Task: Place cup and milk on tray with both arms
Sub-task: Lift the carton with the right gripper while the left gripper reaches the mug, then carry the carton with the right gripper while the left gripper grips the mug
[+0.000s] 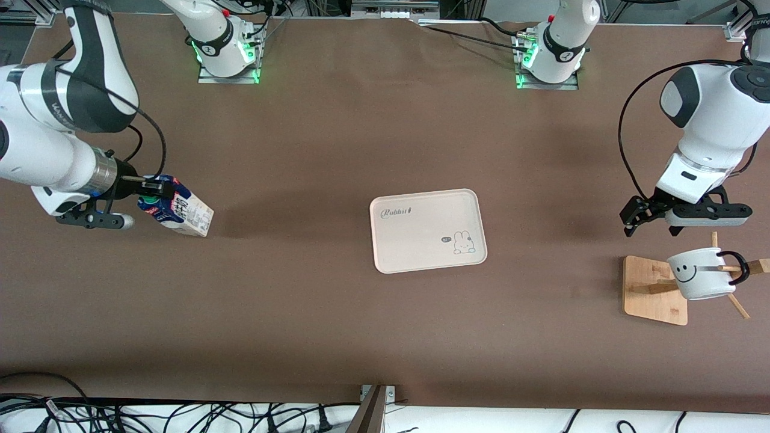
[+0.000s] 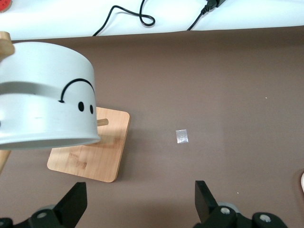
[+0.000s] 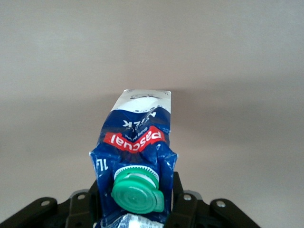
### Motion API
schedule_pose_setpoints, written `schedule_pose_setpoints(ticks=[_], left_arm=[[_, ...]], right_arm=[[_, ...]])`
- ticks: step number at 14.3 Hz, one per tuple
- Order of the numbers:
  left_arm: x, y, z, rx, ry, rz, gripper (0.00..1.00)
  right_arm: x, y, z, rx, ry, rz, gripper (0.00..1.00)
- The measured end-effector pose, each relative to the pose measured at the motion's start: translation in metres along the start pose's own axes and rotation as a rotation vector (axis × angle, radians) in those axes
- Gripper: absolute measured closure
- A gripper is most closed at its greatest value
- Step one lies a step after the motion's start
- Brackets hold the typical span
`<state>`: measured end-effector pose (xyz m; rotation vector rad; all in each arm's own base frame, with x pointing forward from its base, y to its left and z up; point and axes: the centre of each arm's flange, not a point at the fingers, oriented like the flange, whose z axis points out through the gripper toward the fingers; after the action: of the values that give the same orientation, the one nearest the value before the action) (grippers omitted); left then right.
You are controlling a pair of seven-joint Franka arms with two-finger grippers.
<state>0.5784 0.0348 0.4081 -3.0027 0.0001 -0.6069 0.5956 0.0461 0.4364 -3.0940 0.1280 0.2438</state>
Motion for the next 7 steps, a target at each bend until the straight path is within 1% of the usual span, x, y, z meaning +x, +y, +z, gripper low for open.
schedule_pose_setpoints(ticks=[2, 4, 6, 7], left_arm=[[0.001, -0.008, 0.005, 0.024, 0.039, 0.025, 0.0], [0.0, -0.017, 0.014, 0.04, 0.059, 0.035, 0.0], [0.0, -0.019, 0.021, 0.041, 0.074, 0.036, 0.0], [0.002, -0.019, 0.021, 0.039, 0.095, 0.038, 0.0]], right_arm=[[-0.01, -0.034, -0.01, 0.039, 0.011, -0.047, 0.43], [-0.023, -0.077, -0.02, 0.052, 0.032, -0.123, 0.43], [-0.037, -0.122, -0.035, 0.061, 0.064, -0.202, 0.43], [-0.045, -0.143, -0.045, 0.067, 0.083, -0.241, 0.43]])
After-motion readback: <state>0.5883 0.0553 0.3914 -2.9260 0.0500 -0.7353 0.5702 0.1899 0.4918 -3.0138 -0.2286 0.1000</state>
